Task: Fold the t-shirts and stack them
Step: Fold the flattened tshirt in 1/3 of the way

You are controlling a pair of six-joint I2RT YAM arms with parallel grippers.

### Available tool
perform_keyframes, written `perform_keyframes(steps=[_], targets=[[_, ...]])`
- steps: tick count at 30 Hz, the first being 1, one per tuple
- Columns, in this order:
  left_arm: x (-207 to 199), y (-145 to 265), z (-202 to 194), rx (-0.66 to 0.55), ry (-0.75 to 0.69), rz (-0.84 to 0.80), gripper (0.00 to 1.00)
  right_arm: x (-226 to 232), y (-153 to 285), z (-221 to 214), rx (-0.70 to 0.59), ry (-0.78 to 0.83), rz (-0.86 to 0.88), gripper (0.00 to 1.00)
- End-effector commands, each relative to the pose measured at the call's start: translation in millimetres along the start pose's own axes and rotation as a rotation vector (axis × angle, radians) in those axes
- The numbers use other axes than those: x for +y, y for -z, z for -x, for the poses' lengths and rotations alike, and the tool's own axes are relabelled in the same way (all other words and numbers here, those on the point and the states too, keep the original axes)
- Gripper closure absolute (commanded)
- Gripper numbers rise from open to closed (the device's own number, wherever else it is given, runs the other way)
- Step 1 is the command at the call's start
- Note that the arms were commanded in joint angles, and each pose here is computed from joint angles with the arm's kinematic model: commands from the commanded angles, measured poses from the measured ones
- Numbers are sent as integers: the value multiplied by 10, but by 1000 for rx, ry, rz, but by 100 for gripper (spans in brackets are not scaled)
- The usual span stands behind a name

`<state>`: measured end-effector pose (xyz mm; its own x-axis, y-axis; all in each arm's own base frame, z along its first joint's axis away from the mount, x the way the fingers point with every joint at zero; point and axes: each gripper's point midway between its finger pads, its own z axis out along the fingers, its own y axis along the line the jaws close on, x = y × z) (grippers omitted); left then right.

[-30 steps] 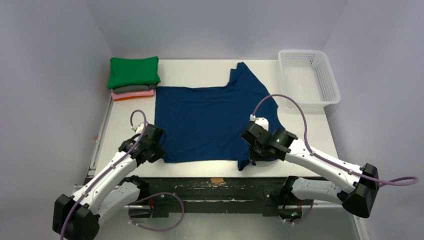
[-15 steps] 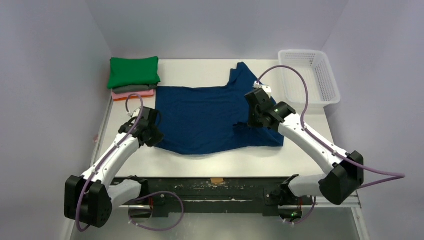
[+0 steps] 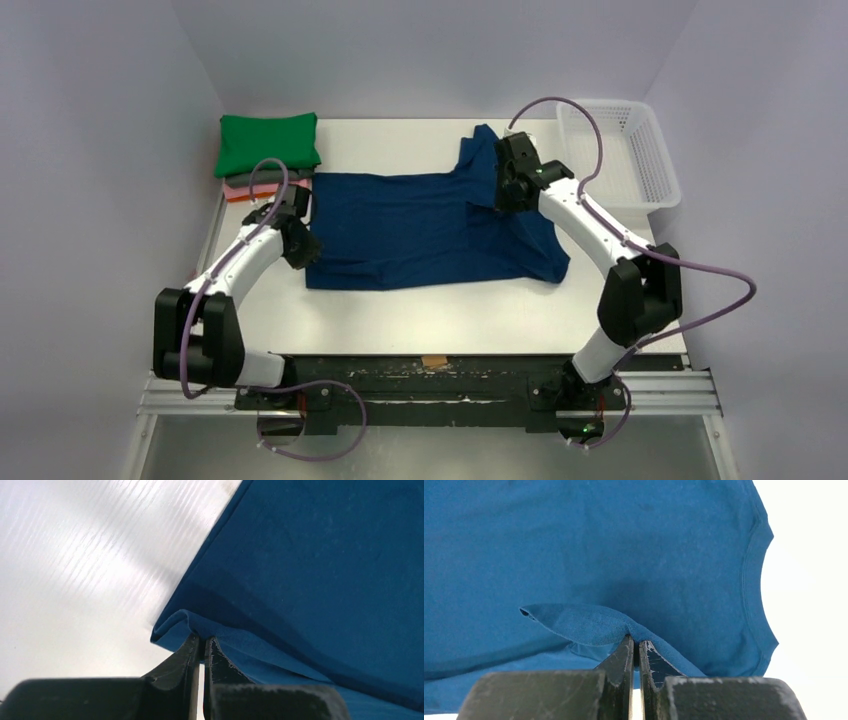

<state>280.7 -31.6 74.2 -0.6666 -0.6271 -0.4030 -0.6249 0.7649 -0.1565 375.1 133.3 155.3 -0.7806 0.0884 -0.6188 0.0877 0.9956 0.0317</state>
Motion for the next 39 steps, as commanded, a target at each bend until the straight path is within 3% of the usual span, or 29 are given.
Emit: perform_keyframes(steps=[1,7,9,10,12,15,17,18,21,25,29,39], targets=[[-166,-88,252,-20,-15,-10,100,43,-117,440,-80,41,28,100],[-265,-273,413,6,-9,26,100,101,-591,730,-62,217,55,100],[-280,-304,454,6,-3,34,96,107,-822,822,-50,297,65,100],[-287,-311,474,5,-1,36,89,127,-943,882,-50,336,74,100],[-294,-316,505,8,-1,40,66,124,-1131,984,-35,377,55,76],[-280,-240,572,-7,-6,55,29,118,-1184,1145,-55,343,12,55],[-259,-164,599,-21,-4,58,10,143,-1030,1211,-99,291,32,11],[-269,-118,599,-24,-2,44,8,137,-923,1190,-117,257,44,4],[-375,-20,525,-15,-12,-44,1,107,-722,609,-20,163,119,2],[-756,44,259,43,-82,-222,0,321,-626,-35,111,70,307,1],[-1107,-22,22,107,-136,-330,0,392,-756,-514,232,23,354,1],[-1122,-546,-505,296,-194,-245,0,144,-872,-1179,342,-24,219,1]])
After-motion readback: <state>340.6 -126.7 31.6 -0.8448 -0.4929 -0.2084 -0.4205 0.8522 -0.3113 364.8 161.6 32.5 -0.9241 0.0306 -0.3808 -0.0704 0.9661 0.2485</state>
